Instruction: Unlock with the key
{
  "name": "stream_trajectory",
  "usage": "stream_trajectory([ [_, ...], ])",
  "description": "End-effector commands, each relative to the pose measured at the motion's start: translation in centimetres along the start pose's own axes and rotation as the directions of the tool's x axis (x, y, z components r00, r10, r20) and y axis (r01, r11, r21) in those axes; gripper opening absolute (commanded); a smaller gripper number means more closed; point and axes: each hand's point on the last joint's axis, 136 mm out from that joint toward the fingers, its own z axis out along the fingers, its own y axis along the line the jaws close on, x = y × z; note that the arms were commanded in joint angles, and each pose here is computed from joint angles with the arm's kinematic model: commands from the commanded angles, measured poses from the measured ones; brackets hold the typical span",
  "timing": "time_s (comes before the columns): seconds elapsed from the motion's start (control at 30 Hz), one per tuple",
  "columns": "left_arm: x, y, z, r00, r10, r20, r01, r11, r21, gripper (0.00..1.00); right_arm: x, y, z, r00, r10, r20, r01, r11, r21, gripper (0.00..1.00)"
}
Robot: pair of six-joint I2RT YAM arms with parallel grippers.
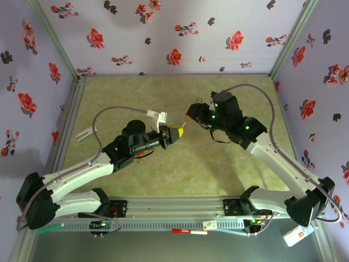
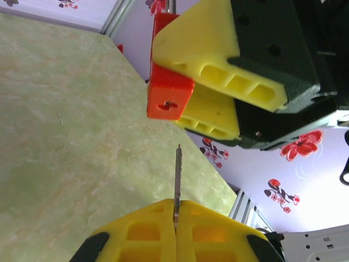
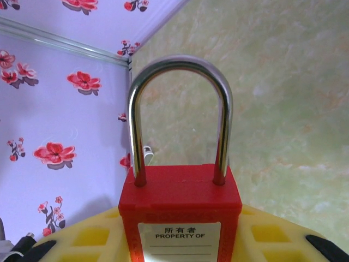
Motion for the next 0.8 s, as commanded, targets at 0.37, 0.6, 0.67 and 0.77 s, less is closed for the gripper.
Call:
stream_trajectory([
  [0.37, -1.3, -0.1, -0.3, 0.999, -0.020, 0.047, 0.022, 0.999, -0.030, 0.00, 0.7, 2.9, 0.4, 1.000, -0.020, 0.016, 0.020, 0.998, -0.062, 0.00],
  [0.6, -1.6, 0.4, -0.5, 0.998, -0.021, 0.054, 0.023, 0.998, -0.051, 0.00, 1.2, 2.9, 0.6, 1.000, -0.025, 0.003, 0.025, 0.998, -0.059, 0.00],
  [0.67, -1.6, 0.7, -0.6, 0.998, -0.026, 0.054, 0.029, 0.998, -0.061, 0.00, 1.3, 2.8, 0.7, 1.000, -0.025, 0.000, 0.025, 0.998, -0.058, 0.00],
  [0.77, -1.6, 1.2, -0.8, 0.998, -0.030, 0.053, 0.034, 0.996, -0.078, 0.00, 1.4, 2.8, 0.7, 1.000, -0.028, -0.002, 0.028, 0.998, -0.056, 0.00],
])
